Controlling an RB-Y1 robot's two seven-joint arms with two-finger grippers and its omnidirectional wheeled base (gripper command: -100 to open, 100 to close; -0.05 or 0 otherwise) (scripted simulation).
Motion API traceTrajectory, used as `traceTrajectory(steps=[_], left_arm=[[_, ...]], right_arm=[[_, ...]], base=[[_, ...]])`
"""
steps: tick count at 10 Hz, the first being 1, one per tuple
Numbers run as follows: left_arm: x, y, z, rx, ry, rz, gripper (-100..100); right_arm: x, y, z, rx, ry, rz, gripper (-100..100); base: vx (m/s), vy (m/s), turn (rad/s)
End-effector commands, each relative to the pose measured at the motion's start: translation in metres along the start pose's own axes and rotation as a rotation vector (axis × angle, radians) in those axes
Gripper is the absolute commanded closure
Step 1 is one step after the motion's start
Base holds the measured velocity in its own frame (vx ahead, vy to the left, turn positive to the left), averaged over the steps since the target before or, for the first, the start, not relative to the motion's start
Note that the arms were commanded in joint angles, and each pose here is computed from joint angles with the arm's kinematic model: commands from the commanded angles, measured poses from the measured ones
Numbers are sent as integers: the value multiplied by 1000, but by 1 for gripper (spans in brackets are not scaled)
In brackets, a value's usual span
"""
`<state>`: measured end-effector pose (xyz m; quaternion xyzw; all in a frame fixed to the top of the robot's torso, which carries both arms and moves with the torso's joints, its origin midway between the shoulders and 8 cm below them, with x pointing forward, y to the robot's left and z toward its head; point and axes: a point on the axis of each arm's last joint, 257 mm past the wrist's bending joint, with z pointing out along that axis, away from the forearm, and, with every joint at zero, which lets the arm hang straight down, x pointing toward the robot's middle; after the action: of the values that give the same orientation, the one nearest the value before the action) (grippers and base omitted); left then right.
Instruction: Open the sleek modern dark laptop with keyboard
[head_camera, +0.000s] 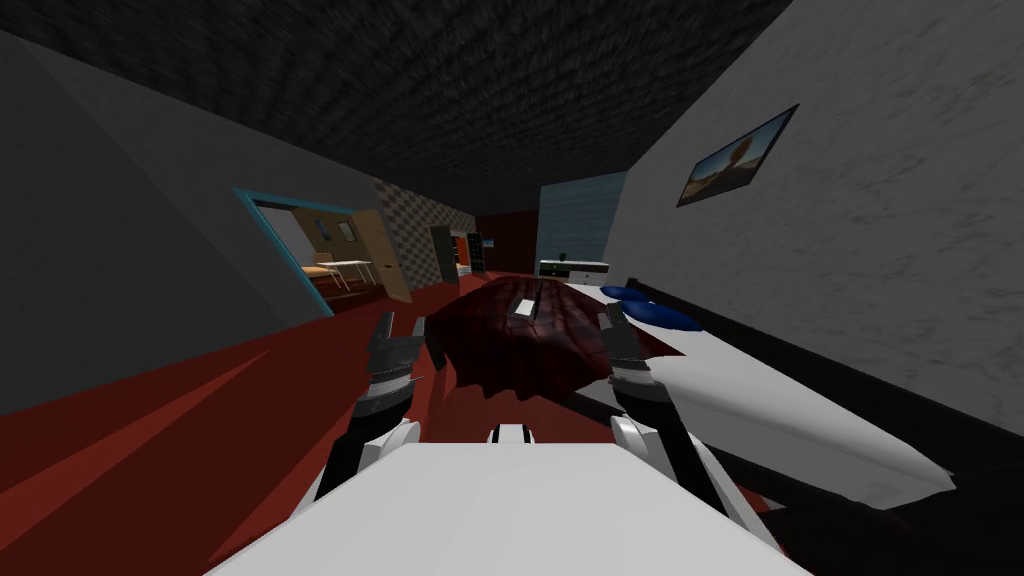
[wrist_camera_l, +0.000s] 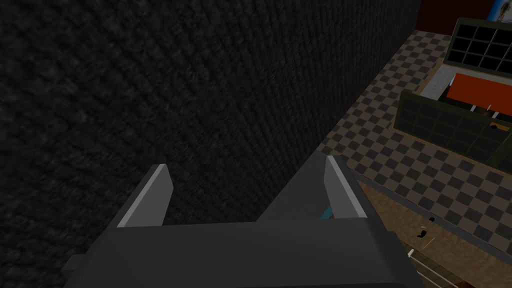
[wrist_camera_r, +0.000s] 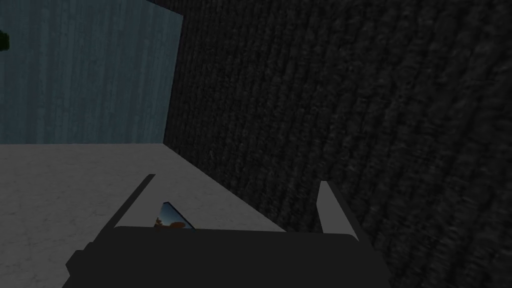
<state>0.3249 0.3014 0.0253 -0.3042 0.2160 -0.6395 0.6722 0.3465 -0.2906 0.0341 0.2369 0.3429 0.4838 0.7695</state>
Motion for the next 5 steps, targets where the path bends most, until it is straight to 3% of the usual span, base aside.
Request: traceTrajectory(steps=[1,5], left_arm=[[0,0,0,0,0,0,0],[0,0,0,0,0,0,0]], right_arm=[[9,-23,-1,44,80,-116,-100],[15,-72,-8,132,204,-357,-100]], base=[[21,59,56],[24,79,57]])
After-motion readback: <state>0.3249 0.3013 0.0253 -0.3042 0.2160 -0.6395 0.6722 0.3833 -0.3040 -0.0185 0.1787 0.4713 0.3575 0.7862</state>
